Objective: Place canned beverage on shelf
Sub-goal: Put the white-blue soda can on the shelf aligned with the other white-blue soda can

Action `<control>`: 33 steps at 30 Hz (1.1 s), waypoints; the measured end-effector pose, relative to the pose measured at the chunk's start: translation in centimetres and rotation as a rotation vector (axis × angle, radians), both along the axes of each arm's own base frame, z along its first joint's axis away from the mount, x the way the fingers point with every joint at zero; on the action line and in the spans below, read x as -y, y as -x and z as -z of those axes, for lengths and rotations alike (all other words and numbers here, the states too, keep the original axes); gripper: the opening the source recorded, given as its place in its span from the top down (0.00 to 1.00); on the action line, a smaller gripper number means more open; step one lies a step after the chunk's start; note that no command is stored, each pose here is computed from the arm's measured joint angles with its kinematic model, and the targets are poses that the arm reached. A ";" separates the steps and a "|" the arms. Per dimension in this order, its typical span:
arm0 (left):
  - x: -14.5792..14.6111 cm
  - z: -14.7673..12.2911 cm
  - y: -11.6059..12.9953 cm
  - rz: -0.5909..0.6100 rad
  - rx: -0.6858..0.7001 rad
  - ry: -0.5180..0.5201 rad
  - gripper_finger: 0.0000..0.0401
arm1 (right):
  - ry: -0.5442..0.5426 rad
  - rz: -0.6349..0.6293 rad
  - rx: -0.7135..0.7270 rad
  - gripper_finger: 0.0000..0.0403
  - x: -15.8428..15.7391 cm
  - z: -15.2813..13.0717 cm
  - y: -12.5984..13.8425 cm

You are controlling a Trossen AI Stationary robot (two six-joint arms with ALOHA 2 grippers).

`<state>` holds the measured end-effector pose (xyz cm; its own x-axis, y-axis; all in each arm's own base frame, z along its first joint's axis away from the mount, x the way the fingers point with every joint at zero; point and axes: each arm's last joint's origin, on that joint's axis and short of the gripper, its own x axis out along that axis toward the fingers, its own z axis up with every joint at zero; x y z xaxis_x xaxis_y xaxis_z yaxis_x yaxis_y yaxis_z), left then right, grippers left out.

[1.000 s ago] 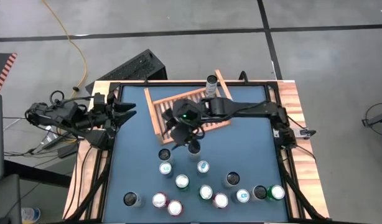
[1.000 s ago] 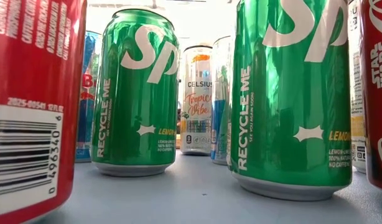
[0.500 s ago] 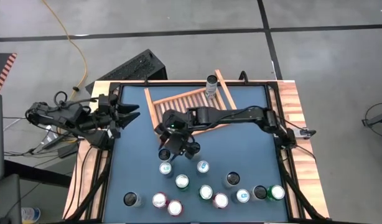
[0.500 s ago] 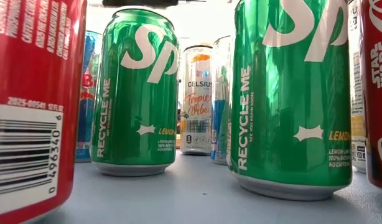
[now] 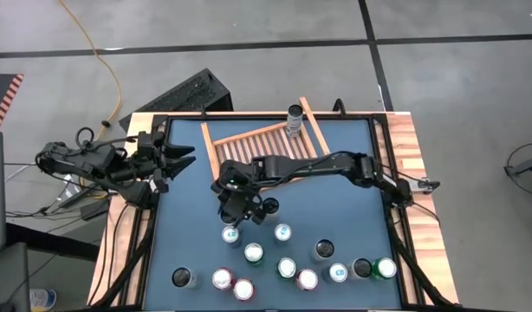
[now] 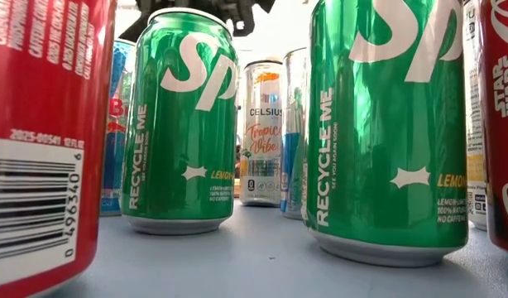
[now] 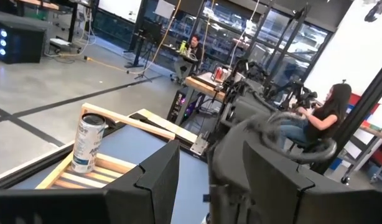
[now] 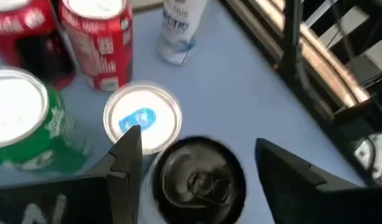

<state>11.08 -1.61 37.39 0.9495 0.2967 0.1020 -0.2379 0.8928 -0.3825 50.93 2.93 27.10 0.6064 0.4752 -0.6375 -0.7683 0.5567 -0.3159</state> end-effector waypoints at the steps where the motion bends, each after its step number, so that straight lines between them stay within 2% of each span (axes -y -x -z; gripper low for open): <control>1: 0.0 0.0 0.0 0.000 0.000 0.000 0.59 | 0.000 0.002 -0.014 0.42 0.0 0.2 0.0; 13: 0.0 0.0 0.0 0.000 0.000 0.000 0.59 | -0.012 0.027 -0.046 0.42 0.9 1.5 -0.5; 25: 0.0 0.0 0.0 0.000 0.000 -0.001 0.59 | -0.031 0.055 -0.085 0.47 1.4 1.7 -0.3; 33: 0.0 0.2 0.0 0.001 -0.019 -0.006 0.59 | -0.039 0.060 -0.124 0.60 1.3 2.3 -0.1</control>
